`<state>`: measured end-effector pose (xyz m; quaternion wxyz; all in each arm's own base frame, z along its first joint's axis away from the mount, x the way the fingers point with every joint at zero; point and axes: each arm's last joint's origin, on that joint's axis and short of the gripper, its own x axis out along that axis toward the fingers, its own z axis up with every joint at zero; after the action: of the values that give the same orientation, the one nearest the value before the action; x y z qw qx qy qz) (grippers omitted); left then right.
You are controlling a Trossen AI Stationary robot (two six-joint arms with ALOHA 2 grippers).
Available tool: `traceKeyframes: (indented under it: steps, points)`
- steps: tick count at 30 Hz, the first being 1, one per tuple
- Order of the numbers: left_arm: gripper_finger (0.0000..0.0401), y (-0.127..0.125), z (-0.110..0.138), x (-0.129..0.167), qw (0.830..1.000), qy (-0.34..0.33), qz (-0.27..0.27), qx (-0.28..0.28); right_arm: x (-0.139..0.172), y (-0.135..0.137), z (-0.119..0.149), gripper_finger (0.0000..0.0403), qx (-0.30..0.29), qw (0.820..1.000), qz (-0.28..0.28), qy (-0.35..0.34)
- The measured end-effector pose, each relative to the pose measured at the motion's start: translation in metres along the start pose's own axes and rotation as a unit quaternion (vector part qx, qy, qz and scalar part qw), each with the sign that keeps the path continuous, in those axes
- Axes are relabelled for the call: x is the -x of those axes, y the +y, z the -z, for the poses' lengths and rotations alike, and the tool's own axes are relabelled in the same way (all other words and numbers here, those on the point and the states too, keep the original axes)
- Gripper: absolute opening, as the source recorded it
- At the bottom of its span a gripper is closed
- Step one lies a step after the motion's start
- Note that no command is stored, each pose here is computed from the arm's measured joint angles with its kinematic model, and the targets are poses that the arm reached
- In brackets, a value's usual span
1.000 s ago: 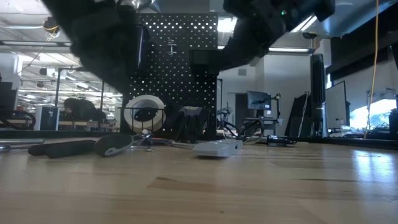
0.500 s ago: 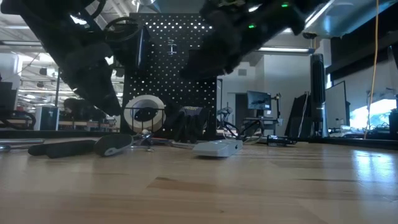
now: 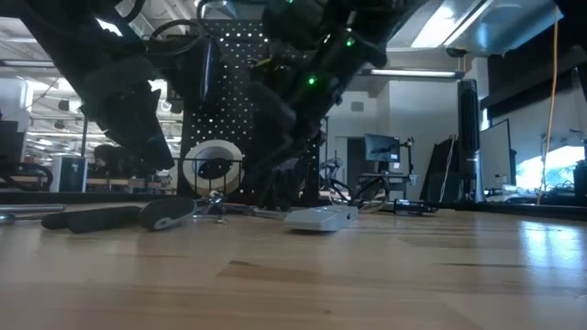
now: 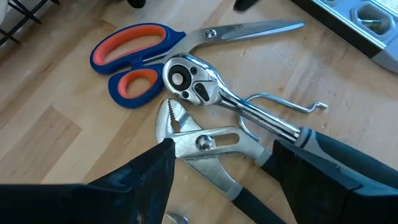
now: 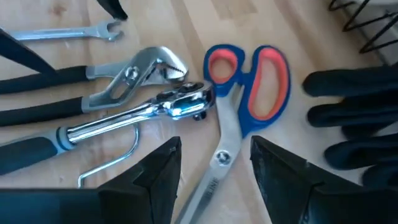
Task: Hang tools onto peg board
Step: Hang the scissors on the pegboard
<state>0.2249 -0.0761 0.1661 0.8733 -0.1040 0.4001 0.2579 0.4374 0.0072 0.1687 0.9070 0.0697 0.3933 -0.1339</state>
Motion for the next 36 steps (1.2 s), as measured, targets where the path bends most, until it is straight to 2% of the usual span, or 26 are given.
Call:
traceKeyframes:
  steps: [13, 18, 27, 36]
  points:
    - [0.0254, 0.000, 0.000, 0.000, 1.000, -0.001, 0.001, 0.002, -0.044, -0.009, 0.025, 0.0189, -0.037, 0.998, 0.016, 0.038]
    - [0.0254, 0.000, 0.000, 0.000, 1.000, -0.001, 0.001, 0.002, -0.050, -0.010, 0.028, 0.0153, -0.044, 0.998, 0.017, 0.040]
    - [0.0254, 0.000, 0.000, 0.000, 1.000, -0.001, 0.001, 0.002, -0.053, -0.010, 0.027, 0.0053, -0.043, 0.999, 0.017, 0.027]
    - [0.0254, 0.000, 0.000, 0.000, 1.000, -0.001, 0.001, 0.004, -0.052, -0.010, 0.027, 0.0052, -0.038, 0.999, 0.026, 0.022]
